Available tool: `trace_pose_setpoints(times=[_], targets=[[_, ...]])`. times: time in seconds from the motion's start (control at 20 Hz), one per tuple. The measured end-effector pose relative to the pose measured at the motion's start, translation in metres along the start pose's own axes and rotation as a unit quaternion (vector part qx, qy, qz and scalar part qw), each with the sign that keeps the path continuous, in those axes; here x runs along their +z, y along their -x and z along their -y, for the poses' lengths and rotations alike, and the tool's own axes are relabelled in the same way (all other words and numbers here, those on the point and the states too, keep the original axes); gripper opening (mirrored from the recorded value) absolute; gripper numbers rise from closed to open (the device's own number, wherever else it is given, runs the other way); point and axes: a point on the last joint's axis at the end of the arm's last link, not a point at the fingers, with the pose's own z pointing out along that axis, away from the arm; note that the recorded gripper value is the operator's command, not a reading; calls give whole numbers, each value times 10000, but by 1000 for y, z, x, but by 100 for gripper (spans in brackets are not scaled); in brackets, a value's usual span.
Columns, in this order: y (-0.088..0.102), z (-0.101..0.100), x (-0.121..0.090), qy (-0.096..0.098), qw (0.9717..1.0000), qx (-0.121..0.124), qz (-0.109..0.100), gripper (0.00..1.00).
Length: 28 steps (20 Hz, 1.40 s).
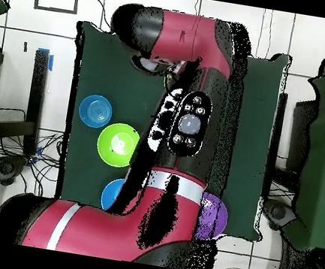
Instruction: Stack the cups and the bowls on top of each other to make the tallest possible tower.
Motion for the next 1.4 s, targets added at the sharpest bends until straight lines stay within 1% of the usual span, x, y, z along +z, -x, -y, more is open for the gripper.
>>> trace_pose_setpoints(times=[0.4, 0.65, 1.05, 1.4], targets=[[10, -3, -14, 109, 9998, 48, 132, 0], [15, -3, -21, 134, 9997, 81, 208, 0], [18, 4, -21, 57, 9996, 121, 238, 0], [18, 5, -19, 17, 9996, 121, 236, 0]])
